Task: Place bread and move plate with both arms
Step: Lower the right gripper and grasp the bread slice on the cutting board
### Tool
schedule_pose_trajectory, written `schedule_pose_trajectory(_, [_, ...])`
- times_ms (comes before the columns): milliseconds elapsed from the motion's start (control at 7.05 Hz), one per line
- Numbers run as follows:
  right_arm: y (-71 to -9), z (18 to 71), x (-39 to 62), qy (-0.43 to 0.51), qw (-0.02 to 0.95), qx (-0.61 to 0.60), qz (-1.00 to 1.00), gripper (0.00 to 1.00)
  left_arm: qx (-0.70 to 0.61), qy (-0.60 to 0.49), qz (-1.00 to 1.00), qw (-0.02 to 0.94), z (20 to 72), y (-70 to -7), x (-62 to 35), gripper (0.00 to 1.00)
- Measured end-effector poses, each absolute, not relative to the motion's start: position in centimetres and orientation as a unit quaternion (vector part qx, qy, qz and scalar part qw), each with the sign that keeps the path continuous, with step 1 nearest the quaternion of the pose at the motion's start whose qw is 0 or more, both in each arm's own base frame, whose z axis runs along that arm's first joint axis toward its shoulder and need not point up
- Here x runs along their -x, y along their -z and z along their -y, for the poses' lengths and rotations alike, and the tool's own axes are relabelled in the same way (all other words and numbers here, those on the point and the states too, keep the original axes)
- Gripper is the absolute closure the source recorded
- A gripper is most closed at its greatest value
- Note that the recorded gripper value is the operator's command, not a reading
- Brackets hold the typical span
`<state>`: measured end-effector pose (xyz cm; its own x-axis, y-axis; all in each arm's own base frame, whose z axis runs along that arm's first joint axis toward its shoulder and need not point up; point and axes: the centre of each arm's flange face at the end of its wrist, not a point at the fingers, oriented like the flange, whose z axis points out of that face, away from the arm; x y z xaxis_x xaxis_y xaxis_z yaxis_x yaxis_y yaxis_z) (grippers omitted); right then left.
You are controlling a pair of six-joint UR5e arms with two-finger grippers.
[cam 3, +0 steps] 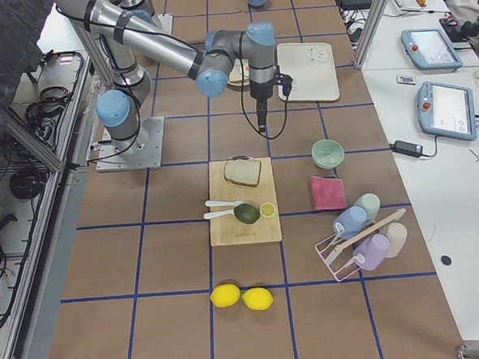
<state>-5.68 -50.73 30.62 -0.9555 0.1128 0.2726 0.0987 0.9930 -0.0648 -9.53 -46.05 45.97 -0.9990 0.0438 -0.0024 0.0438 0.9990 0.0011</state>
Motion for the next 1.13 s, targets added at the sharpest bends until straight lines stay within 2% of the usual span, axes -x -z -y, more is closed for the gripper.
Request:
schedule_pose_trajectory(284, [-23.7, 49.6, 7.7, -0.012, 0.157, 0.055, 0.986, 0.19, -0.022, 0.0, -1.0, 0.001, 46.1, -45.9, 9.6, 0.0])
schedule_pose_trajectory(567, [-20.2, 48.8, 8.5, 0.006, 0.163, 0.055, 0.985, 0.44, -0.022, -0.001, -1.0, 0.001, 46.1, -45.9, 9.6, 0.0])
schedule_pose_trajectory(709, [-19.3, 48.3, 8.6, 0.017, 0.161, 0.054, 0.985, 0.52, -0.022, 0.0, -1.0, 0.002, 46.1, -46.0, 9.6, 0.0])
schedule_pose_trajectory(1134, [-18.4, 47.4, 8.5, 0.033, 0.159, 0.051, 0.985, 0.6, -0.022, 0.0, -1.0, 0.002, 46.1, -46.0, 9.6, 0.0])
